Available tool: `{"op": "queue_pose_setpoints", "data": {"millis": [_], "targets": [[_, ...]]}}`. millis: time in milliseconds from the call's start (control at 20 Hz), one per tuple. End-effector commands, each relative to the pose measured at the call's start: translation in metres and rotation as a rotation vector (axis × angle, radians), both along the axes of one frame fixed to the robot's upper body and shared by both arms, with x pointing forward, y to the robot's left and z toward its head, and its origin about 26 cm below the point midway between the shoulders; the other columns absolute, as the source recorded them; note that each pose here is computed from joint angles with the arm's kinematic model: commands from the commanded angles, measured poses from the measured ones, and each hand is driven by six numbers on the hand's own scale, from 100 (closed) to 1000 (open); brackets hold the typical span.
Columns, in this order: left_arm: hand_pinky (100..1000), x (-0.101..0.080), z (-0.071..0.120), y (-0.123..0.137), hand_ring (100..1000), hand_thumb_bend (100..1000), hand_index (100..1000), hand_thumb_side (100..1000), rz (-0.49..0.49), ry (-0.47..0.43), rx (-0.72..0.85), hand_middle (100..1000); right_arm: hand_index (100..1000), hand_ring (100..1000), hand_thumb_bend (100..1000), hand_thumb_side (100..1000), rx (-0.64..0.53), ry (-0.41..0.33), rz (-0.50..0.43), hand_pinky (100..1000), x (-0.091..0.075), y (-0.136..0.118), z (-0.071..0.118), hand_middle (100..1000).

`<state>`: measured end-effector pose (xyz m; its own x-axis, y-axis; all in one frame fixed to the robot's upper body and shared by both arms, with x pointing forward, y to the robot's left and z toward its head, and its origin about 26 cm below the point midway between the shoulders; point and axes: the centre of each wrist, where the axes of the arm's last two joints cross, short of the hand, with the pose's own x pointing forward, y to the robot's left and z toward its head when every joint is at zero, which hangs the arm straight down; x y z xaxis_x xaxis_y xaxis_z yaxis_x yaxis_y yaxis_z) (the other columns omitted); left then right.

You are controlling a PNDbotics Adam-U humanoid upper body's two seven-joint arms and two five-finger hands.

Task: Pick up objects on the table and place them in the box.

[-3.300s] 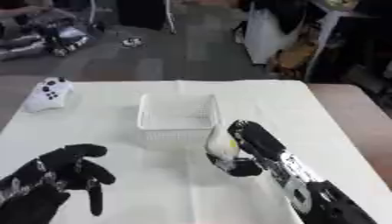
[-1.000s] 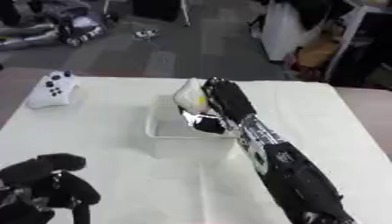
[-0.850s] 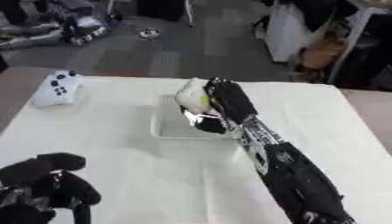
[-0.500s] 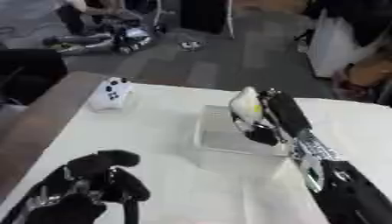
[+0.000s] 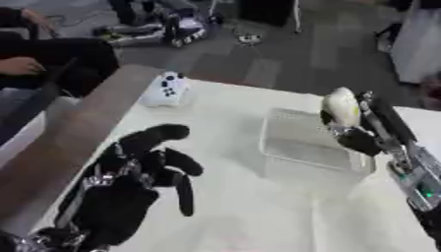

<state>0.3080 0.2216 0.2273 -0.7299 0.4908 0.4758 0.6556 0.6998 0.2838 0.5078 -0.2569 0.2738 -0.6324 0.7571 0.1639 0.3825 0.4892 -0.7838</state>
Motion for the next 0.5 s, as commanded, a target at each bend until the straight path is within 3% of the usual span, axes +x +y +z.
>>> {"op": "queue_pose_setpoints", "data": {"millis": [50,500], "targets": [[421,-0.003,0.0077,0.0026,742,542,888,876,0.005,-0.023,0.007,867,352,100,254,793,0.007,-0.021,-0.015,100,-0.003,-0.0187,0.0154,100],[416,-0.0037,0.0037,0.0031,742,533,889,888,0.015,-0.018,0.023,866,351,100,254,801,0.044,-0.009,-0.021,100,-0.0035,-0.0262,0.0113,100]]}}
